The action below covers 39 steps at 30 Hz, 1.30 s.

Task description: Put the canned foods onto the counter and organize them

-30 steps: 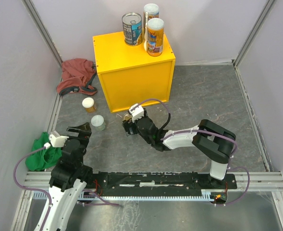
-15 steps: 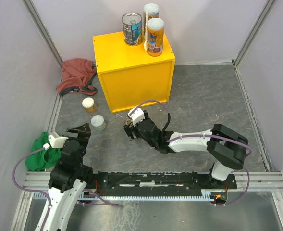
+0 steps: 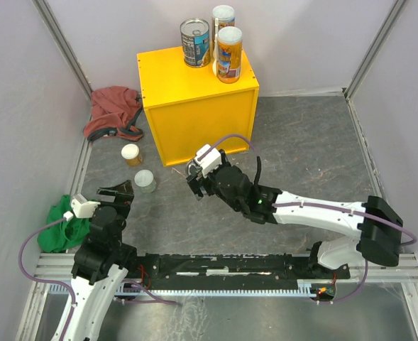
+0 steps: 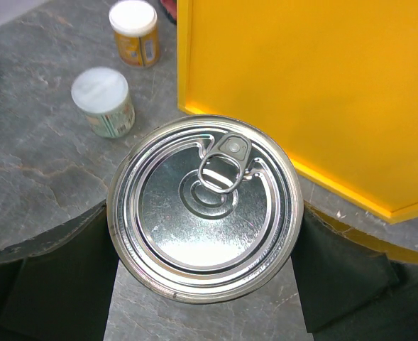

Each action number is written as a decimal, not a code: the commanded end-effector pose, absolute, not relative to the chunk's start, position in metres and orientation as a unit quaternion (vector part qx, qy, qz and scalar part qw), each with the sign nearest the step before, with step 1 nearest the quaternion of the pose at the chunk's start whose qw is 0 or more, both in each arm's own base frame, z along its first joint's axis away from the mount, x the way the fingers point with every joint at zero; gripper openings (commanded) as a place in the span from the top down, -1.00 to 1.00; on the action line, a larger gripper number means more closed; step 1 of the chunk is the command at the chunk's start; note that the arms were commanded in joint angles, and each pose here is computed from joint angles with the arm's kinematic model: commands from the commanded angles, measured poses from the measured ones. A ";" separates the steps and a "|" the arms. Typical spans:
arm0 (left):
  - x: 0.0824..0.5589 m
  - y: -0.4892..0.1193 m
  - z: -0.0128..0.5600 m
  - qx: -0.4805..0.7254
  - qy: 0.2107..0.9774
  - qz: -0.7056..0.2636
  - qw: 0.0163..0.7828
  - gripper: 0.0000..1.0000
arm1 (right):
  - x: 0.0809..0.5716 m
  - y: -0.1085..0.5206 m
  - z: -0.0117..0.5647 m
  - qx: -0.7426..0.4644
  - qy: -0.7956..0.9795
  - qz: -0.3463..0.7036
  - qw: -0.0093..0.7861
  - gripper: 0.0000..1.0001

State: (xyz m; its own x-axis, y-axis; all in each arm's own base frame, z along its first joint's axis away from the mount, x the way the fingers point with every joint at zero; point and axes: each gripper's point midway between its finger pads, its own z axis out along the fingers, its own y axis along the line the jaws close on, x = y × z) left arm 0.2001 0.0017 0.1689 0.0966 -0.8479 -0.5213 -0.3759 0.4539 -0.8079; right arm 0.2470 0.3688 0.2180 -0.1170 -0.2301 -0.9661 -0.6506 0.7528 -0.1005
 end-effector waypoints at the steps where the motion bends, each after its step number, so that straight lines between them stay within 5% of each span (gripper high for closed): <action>1: 0.205 0.005 0.185 -0.477 0.614 -0.219 0.589 -0.86 | 0.244 0.361 0.378 -0.222 0.634 0.255 0.696 0.97; 19: 0.201 0.009 0.202 -0.491 0.590 -0.235 0.596 -0.86 | 0.257 0.350 0.558 -0.187 0.557 0.238 0.774 0.97; 39: 0.196 0.011 0.203 -0.497 0.587 -0.235 0.594 -0.83 | 0.339 0.345 0.610 -0.134 0.546 0.203 0.801 0.97</action>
